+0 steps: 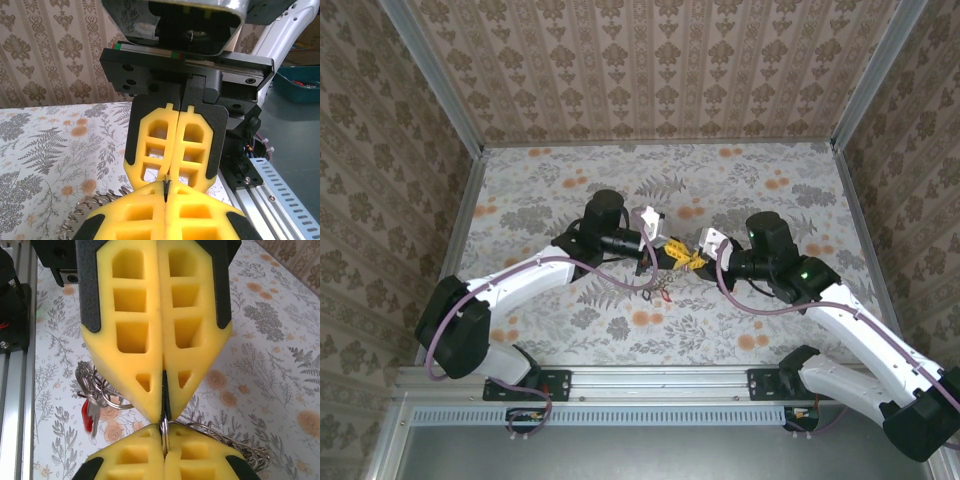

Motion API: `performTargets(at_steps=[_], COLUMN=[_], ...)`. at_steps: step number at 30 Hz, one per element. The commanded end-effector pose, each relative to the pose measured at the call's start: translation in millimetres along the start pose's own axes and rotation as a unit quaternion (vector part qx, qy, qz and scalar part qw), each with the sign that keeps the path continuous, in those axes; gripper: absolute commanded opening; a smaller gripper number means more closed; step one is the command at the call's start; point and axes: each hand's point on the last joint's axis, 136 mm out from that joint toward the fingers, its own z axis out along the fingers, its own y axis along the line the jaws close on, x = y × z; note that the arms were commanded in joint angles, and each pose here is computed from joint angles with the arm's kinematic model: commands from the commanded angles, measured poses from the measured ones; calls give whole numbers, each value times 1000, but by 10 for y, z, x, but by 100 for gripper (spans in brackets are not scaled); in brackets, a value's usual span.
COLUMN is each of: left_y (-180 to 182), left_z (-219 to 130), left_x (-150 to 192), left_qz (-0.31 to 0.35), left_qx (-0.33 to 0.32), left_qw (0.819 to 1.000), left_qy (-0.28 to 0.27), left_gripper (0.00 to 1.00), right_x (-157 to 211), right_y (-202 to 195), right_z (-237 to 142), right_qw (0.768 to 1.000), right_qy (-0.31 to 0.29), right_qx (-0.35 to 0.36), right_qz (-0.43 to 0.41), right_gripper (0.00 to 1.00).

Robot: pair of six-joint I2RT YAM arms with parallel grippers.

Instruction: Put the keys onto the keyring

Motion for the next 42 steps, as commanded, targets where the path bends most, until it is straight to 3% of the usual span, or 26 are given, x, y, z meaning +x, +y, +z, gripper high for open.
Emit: performTargets(at_steps=[1,3,6,12,29,39,40,42], left_y=[-56,-35,1,11,-61,-115,-116,-119], left_z=[-20,-40,-58,-20,106,150,152,158], left_x=[-2,117,256,268,205,256,251,253], left_qz=[-3,-14,-30,-42,-45,-46,-48,-49], left_qx=[3,-5,-13,-8,23,40,41,45], left_qw=[1000,998,994,992,992,990,990,990], left_qy=[22,58,102,117,114,127,127,128], left_gripper=[5,18,24,26,28,21,19,3], right_x=[-106,-56,-6,83,105,8,3,-14], right_y=[38,54,63,101,74,45,41,41], right_z=[-72,-81,-90,-56,25,6,9,9], right_qw=[1000,1000,1000,998,998,999,999,999], right_qy=[-19,-3,15,46,49,33,31,26], right_qx=[-7,-12,-14,-31,-36,-29,-28,-28], right_qz=[-14,-17,-22,-19,-9,-19,-20,-19], right_gripper=[0,0,0,0,0,0,0,0])
